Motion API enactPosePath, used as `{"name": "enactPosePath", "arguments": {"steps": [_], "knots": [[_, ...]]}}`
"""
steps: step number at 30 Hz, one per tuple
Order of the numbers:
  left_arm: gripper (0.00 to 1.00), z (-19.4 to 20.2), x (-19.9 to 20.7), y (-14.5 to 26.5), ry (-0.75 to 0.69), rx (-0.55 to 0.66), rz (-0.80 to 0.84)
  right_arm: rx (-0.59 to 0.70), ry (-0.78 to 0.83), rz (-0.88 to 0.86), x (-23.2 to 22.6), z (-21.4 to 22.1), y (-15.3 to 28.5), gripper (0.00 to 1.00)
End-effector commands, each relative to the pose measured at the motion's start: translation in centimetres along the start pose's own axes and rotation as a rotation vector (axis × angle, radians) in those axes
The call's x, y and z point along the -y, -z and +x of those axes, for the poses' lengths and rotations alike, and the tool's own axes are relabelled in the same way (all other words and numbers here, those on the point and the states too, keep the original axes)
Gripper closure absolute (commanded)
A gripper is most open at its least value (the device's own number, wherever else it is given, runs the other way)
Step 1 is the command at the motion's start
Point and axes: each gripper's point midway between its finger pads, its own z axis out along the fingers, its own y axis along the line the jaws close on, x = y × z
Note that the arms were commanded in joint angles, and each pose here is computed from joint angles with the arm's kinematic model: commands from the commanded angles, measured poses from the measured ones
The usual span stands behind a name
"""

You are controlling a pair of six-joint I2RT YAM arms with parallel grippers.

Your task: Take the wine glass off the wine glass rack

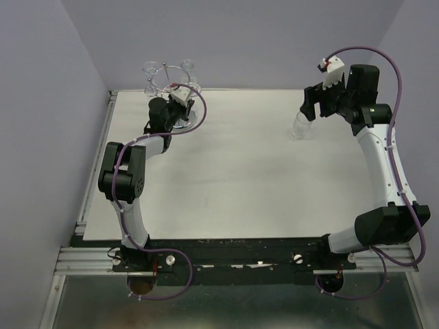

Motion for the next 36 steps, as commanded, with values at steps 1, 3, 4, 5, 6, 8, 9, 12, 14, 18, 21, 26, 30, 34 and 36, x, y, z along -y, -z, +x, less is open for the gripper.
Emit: {"name": "enactPosePath", "arguments": {"steps": [1,3,4,5,6,8,9,12,14,18,21,26,30,34,36], "knots": [[0.94,-2.4,0.2,-0.1,-0.011,0.053,0.015,-0.022,-0.001,0.006,0.0,0.8,-0.7,0.10],[0.98,-2.5,0.4,0.0,-0.001,0.054,0.022,-0.021,-0.002,0.008,0.0,0.8,-0.7,0.10],[0.99,-2.5,0.6,0.0,0.006,0.054,0.031,-0.020,-0.001,0.009,0.0,0.8,-0.7,0.10],[0.99,-2.6,0.7,0.0,0.011,0.058,0.037,-0.021,0.000,0.011,0.1,0.9,-0.7,0.10],[1.00,-2.7,0.8,0.0,0.012,0.058,0.039,-0.018,0.001,0.011,0.1,0.8,-0.7,0.10],[1.00,-2.8,1.0,0.0,0.018,0.060,0.042,-0.020,-0.004,0.015,0.1,0.9,-0.7,0.10],[1.00,-2.9,1.0,0.0,0.020,0.061,0.043,-0.021,-0.003,0.016,0.2,1.0,-0.7,0.10],[1.00,-3.3,1.1,0.0,0.026,0.073,0.045,-0.019,-0.003,0.015,0.0,1.0,-0.7,0.10],[1.00,-3.8,1.2,-0.1,0.030,0.083,0.050,-0.022,-0.003,0.018,0.0,1.1,-0.7,0.10],[1.00,-4.7,1.5,-0.1,0.058,0.099,0.063,-0.024,-0.003,0.020,0.0,1.3,-0.5,0.10],[1.00,-5.4,1.8,-0.2,0.068,0.114,0.068,-0.023,-0.003,0.019,-0.1,1.4,-0.4,0.10],[1.00,-6.0,2.1,-0.2,0.078,0.127,0.069,-0.026,-0.005,0.021,0.0,1.4,-0.5,0.10],[1.00,-6.2,2.3,-0.1,0.076,0.132,0.073,-0.024,-0.002,0.020,-0.1,1.4,-0.4,0.10],[1.00,-6.3,2.7,-0.1,0.071,0.134,0.083,-0.027,-0.004,0.020,-0.1,1.5,-0.6,0.10],[1.00,-6.4,2.9,-0.1,0.070,0.135,0.087,-0.028,-0.003,0.022,0.0,1.6,-0.6,0.10]]}}
